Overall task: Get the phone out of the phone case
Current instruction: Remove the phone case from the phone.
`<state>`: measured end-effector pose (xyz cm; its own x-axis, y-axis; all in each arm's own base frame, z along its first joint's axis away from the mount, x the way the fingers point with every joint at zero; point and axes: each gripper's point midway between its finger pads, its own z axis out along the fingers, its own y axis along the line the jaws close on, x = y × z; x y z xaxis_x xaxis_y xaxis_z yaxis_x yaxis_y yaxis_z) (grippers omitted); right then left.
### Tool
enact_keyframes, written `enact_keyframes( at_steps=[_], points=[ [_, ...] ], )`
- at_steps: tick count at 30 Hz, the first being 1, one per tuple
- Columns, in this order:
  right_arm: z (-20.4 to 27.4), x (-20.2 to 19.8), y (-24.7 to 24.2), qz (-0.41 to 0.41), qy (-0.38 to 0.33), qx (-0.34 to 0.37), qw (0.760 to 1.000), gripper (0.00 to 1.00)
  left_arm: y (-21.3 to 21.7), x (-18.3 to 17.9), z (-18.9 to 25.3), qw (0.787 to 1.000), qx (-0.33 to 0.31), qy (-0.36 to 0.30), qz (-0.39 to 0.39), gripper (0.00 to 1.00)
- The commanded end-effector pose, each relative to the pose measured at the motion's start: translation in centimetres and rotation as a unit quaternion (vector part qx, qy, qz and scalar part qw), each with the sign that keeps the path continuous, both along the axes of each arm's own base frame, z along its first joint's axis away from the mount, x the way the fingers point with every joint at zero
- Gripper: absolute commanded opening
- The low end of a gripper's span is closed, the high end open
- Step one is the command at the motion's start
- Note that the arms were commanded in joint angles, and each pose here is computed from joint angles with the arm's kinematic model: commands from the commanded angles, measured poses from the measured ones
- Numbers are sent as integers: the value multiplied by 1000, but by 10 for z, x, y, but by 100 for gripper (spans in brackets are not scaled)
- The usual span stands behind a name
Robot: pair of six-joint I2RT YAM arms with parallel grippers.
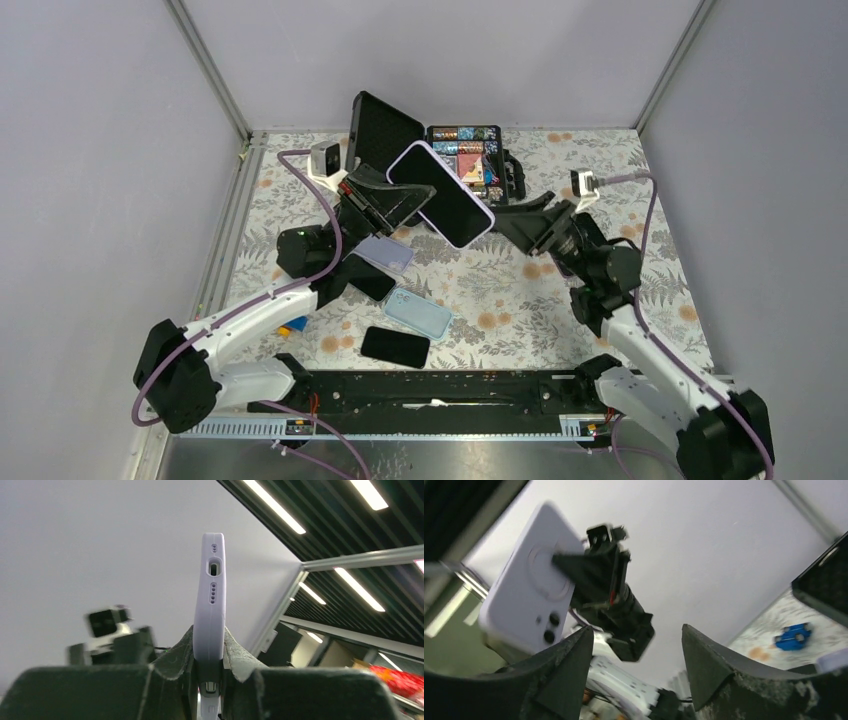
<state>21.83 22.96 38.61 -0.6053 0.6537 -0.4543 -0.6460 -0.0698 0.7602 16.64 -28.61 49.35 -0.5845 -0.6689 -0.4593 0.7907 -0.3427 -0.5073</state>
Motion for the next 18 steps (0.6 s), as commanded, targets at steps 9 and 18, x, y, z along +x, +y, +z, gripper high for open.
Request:
enact_keyframes(
  at_steps=[9,18],
  points=[
    [-23,-54,25,-34,-274,-134,952,74,6,47,-2,992,8,73,107,0],
    [22,-51,31,-37,-282,-67,956,78,2,51,-7,991,11,90,97,0]
  ],
)
